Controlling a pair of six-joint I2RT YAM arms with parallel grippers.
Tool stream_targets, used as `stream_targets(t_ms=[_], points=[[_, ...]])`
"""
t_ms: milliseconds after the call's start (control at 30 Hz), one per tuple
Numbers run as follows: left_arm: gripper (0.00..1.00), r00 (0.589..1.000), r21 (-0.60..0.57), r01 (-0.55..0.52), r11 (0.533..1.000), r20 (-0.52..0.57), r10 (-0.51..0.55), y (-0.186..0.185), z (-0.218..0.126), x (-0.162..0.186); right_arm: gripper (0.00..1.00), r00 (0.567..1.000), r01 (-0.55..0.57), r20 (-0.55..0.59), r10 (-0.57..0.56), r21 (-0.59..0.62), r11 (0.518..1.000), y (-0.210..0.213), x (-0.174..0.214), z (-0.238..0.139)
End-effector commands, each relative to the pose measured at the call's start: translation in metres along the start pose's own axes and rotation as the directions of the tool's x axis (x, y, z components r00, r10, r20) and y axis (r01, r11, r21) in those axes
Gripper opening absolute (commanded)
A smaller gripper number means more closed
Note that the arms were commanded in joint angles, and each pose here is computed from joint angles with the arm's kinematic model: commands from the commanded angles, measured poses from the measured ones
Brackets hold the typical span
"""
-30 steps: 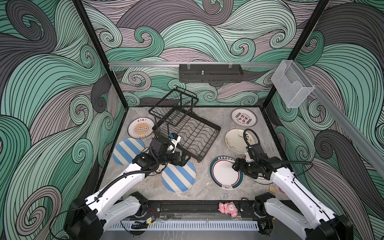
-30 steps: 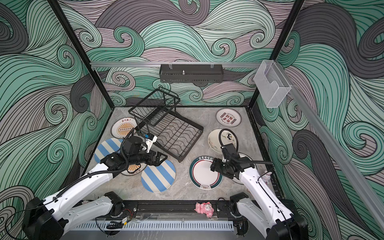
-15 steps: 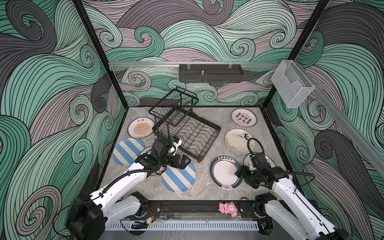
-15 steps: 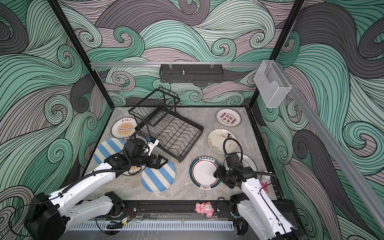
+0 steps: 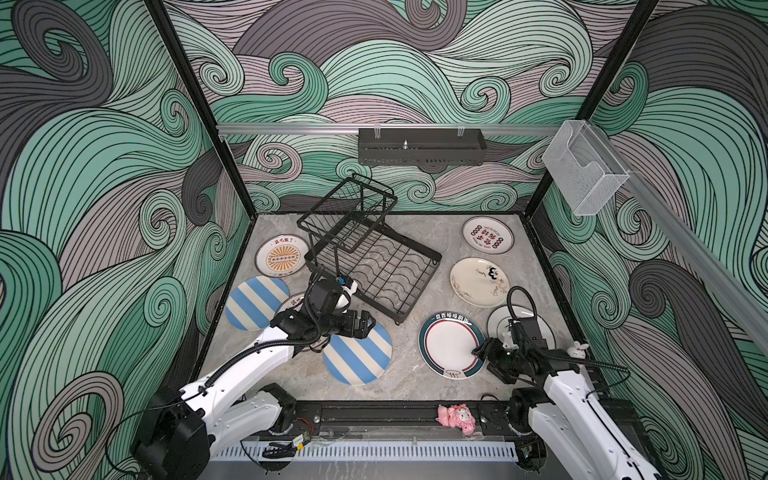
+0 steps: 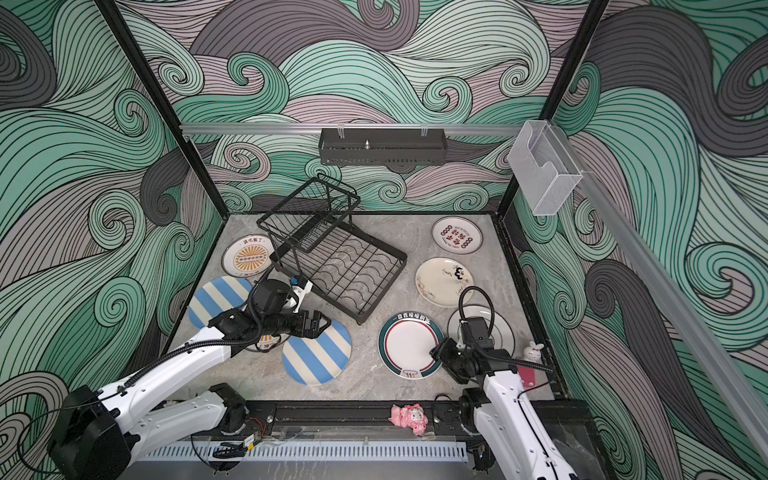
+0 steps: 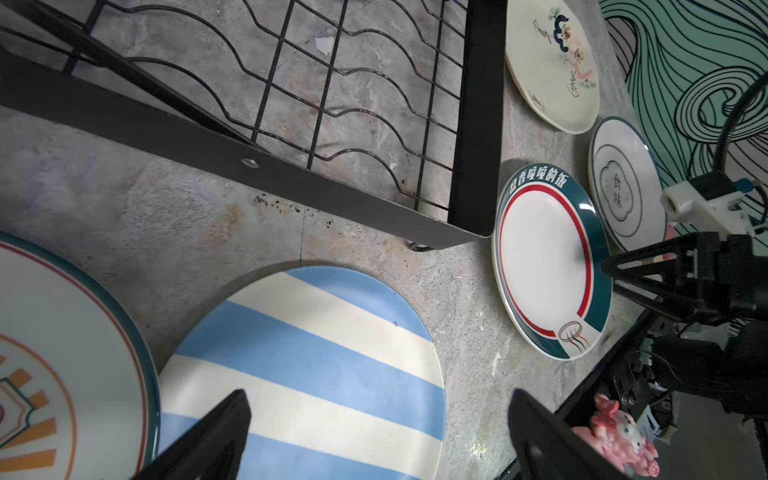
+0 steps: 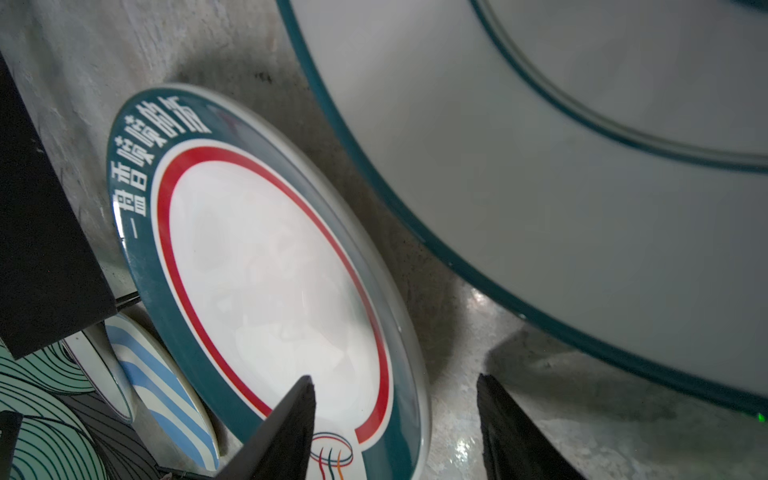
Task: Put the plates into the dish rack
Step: 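Lower the right gripper onto the green-rimmed plate while the left hovers by the rack, then close the right gripper on the plate rim and lift it upright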
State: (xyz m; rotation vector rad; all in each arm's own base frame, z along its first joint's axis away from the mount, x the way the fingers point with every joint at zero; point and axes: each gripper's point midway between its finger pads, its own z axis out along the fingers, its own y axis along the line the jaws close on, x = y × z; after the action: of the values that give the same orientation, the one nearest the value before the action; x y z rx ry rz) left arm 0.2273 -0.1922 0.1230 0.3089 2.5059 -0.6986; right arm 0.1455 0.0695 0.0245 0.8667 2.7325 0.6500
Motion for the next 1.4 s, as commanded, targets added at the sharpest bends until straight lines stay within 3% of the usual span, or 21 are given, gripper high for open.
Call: stream_targets(t_ms=[0, 633, 900, 1200, 1367], points=[[0.99, 1.0, -0.056, 0.019, 0.998, 0.007, -0.019, 0.009, -0.003, 0.002, 0.6, 1.0, -0.027, -0.004, 0.027, -0.027, 0.999, 0.0, 0.002, 0.006], [0.99, 0.999, -0.107, -0.026, 0.994, 0.03, 0.03, 0.009, -0.019, -0.014, 0.4, 0.997, -0.074, 0.023, 0.074, -0.03, 0.997, -0.005, -0.001, 0.013], [0.99, 0.999, -0.134, -0.043, 0.99, -0.009, 0.042, 0.013, -0.017, -0.01, 0.3, 0.996, -0.084, 0.031, 0.085, -0.028, 0.996, -0.006, -0.002, 0.013], [0.99, 0.999, -0.155, -0.035, 0.987, -0.041, 0.029, 0.018, -0.013, -0.006, 0.02, 0.994, -0.104, 0.015, 0.105, -0.036, 0.994, -0.006, -0.003, 0.022], [0.99, 0.999, -0.161, -0.034, 0.986, -0.042, 0.028, 0.019, -0.014, -0.005, 0.0, 0.994, -0.104, 0.029, 0.105, -0.034, 0.994, -0.007, -0.004, 0.019]])
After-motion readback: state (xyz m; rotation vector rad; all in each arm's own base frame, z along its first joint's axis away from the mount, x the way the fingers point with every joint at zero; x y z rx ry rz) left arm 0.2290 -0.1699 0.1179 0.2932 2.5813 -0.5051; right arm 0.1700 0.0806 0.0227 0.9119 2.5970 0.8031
